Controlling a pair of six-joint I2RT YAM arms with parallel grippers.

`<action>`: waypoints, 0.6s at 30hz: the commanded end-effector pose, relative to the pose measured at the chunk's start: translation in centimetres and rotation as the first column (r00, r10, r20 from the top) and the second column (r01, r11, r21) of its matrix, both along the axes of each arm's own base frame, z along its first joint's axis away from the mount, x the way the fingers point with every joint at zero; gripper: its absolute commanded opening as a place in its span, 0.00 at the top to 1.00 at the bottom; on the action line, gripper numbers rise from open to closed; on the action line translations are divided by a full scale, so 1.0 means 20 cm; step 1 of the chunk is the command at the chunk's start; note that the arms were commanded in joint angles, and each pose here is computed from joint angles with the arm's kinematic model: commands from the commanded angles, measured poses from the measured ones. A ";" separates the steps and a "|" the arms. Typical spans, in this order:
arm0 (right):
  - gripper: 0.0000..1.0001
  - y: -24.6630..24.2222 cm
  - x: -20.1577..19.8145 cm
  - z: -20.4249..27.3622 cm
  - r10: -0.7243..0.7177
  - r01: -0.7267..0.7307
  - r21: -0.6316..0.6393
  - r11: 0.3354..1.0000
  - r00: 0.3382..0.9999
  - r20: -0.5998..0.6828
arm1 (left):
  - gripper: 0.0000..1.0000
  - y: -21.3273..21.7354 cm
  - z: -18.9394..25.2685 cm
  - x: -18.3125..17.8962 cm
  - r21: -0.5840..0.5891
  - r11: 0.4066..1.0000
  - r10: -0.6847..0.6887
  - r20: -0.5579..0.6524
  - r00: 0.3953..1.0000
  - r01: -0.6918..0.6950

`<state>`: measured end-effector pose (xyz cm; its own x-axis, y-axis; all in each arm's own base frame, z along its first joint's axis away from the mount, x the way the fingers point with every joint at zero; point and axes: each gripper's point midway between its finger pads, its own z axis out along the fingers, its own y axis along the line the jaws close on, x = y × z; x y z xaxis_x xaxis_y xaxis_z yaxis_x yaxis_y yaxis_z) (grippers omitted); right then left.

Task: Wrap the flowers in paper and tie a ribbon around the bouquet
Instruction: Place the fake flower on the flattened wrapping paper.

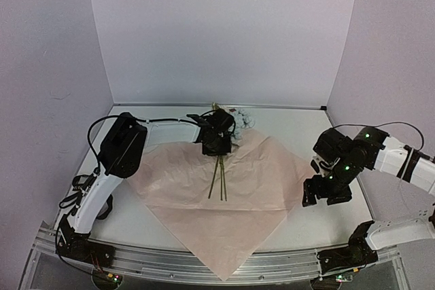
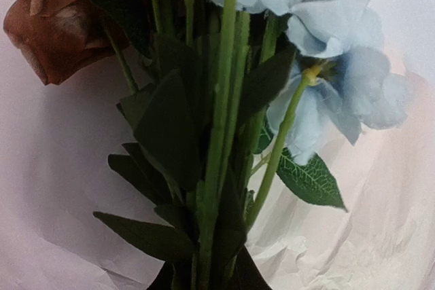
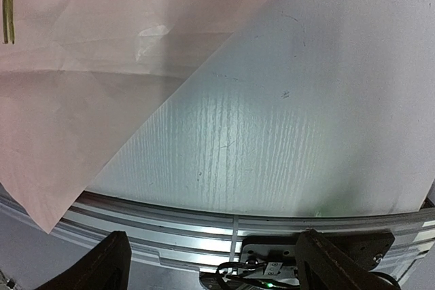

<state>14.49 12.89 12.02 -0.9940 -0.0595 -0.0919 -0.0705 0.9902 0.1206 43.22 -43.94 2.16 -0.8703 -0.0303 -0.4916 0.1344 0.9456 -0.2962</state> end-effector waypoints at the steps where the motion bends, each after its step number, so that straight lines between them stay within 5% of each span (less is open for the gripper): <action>1: 0.14 0.02 0.04 0.05 -0.012 0.011 0.025 1.000 0.999 0.034 | 0.79 0.06 0.04 0.01 0.041 0.999 0.016 -0.018 1.000 -0.016; 18: 0.09 0.06 0.04 0.06 0.024 -0.025 0.053 0.998 1.000 0.018 | 0.39 0.01 0.27 -0.02 -0.053 0.999 0.008 0.022 1.000 -0.007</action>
